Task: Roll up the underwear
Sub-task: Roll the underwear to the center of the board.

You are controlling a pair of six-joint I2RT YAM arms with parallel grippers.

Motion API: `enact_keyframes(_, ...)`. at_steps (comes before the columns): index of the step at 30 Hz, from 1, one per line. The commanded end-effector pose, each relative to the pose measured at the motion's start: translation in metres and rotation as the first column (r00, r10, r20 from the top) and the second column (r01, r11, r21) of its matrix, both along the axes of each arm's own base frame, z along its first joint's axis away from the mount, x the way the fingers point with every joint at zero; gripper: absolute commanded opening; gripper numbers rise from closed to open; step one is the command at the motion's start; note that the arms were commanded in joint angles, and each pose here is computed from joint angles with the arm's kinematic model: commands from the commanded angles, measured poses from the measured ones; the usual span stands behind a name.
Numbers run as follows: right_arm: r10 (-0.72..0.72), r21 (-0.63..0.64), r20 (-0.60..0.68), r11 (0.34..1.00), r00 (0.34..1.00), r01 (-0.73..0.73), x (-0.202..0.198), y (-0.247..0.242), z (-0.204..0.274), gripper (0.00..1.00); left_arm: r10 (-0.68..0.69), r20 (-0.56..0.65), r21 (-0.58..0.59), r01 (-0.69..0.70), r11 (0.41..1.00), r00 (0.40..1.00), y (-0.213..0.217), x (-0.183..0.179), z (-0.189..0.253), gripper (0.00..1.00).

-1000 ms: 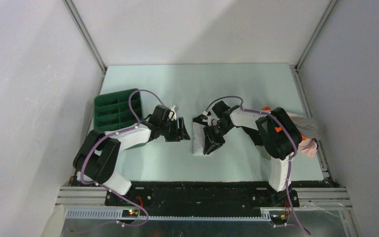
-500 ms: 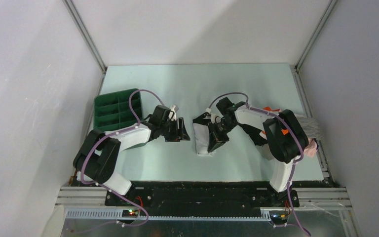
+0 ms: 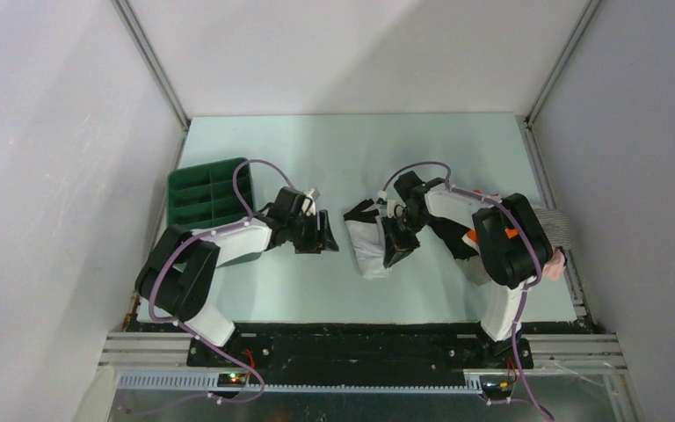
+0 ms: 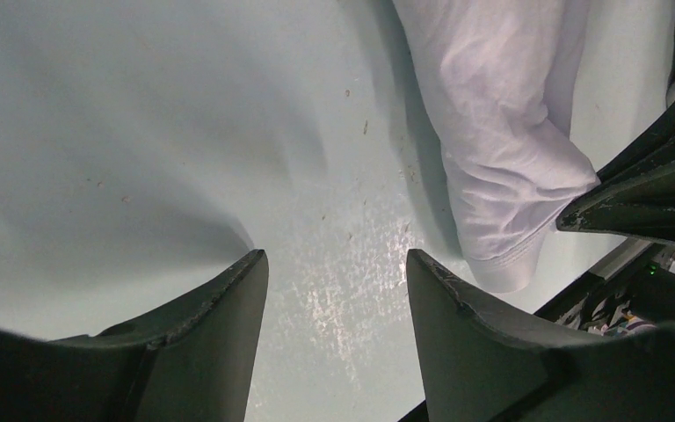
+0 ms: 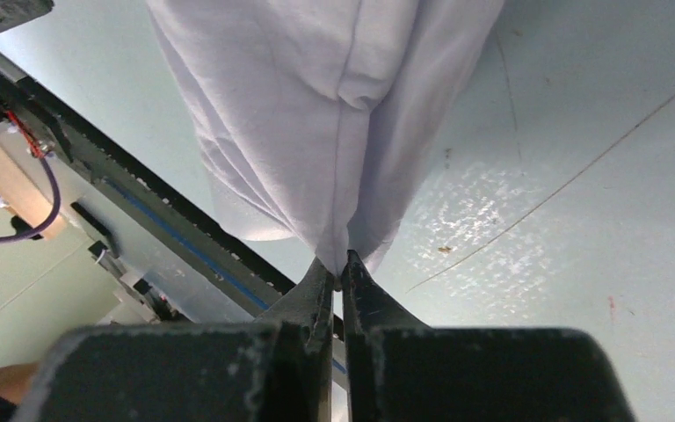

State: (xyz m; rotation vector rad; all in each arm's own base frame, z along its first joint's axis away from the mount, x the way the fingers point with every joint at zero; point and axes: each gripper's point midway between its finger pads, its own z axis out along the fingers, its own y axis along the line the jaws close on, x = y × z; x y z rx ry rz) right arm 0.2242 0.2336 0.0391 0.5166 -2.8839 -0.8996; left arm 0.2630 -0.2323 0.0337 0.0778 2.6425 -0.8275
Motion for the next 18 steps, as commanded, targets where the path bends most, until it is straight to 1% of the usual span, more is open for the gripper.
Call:
enact_keyframes(1,0.015,-0.060,0.050,0.998,0.999,-0.012,0.010,-0.006,-0.005,0.07,-0.015,0.044,-0.011,0.015,1.000,0.999,-0.008,0.014,0.011,0.65)
enact_keyframes(4,0.014,-0.099,0.066,0.995,0.998,-0.007,0.013,-0.011,-0.010,0.11,-0.018,0.040,-0.011,0.019,1.000,0.999,-0.008,0.014,0.011,0.65)
enact_keyframes(6,0.008,-0.104,0.066,0.995,0.998,-0.001,0.013,-0.011,-0.010,0.23,-0.019,0.038,-0.010,0.020,1.000,0.999,-0.009,0.015,0.010,0.65)
enact_keyframes(8,0.008,-0.099,0.065,0.995,0.998,-0.001,0.012,-0.010,-0.006,0.32,-0.021,0.036,-0.008,0.021,1.000,0.999,-0.009,0.016,0.010,0.65)
enact_keyframes(12,0.014,-0.062,0.065,0.998,0.998,-0.010,0.010,-0.003,0.007,0.34,-0.024,0.032,-0.002,0.024,1.000,0.999,-0.010,0.018,0.010,0.64)
enact_keyframes(17,0.017,-0.092,0.081,0.996,0.997,-0.009,0.014,-0.005,0.003,0.35,-0.025,0.027,0.000,0.025,1.000,0.999,-0.011,0.020,0.009,0.64)
enact_keyframes(18,0.019,-0.100,0.076,0.995,0.997,-0.011,0.014,-0.006,0.000,0.36,-0.026,0.025,0.001,0.026,1.000,0.999,-0.011,0.020,0.009,0.64)
